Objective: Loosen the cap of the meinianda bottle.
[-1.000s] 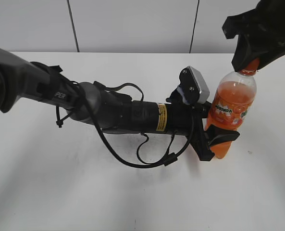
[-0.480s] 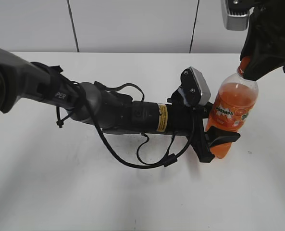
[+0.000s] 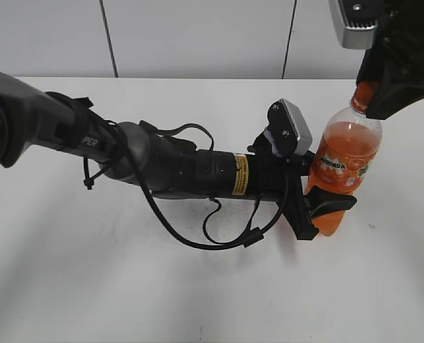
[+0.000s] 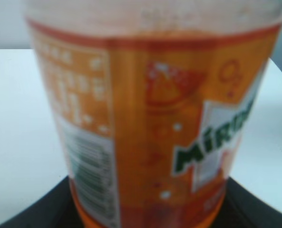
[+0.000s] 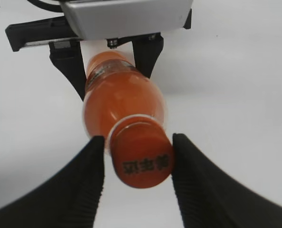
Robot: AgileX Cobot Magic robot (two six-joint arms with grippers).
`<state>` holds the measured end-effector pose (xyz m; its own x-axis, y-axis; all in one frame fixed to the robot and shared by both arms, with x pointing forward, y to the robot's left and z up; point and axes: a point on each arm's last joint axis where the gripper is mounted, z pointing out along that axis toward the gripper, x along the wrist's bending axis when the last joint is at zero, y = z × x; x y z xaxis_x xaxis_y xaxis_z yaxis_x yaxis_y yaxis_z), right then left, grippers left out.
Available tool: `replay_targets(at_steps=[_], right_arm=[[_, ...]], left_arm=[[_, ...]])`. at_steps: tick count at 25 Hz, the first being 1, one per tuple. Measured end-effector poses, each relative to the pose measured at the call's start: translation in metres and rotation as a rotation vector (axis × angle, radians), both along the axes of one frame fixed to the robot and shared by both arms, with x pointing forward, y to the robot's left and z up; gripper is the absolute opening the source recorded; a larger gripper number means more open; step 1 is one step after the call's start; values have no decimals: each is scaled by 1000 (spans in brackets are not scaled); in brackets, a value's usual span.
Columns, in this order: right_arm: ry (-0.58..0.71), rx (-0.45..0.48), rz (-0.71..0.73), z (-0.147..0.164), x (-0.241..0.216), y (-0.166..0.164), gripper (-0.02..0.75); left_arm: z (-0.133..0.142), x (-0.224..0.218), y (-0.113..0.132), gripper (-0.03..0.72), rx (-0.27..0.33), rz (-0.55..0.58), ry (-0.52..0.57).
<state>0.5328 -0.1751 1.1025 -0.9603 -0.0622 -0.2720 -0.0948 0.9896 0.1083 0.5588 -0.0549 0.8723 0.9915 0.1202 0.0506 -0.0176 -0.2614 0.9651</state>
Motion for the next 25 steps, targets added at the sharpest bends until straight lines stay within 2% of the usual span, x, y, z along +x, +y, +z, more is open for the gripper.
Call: replay_targets(at_steps=[3, 8, 10, 11, 15, 16, 19, 25], right_arm=[[2, 16, 2, 1, -1, 1, 451], [-25, 84, -61, 18, -13, -1, 486], [-28, 144, -199, 28, -20, -4, 490], [-19, 192, -325, 33, -24, -5, 491], [70, 431, -990, 42, -27, -7, 491], [85, 461, -1092, 41, -26, -8, 491], [105, 493, -1203, 35, -19, -5, 491], [148, 435, -1287, 9, -1, 1, 491]], left_arm=[[0, 0, 0, 401, -1, 4, 9], [0, 0, 0, 401, -2, 7, 12], [0, 0, 0, 401, -1, 8, 12], [0, 1, 0, 401, -1, 9, 12], [0, 1, 0, 401, -1, 9, 13], [0, 1, 0, 401, -1, 9, 13], [0, 1, 0, 401, -1, 9, 14], [0, 1, 0, 401, -1, 10, 15]])
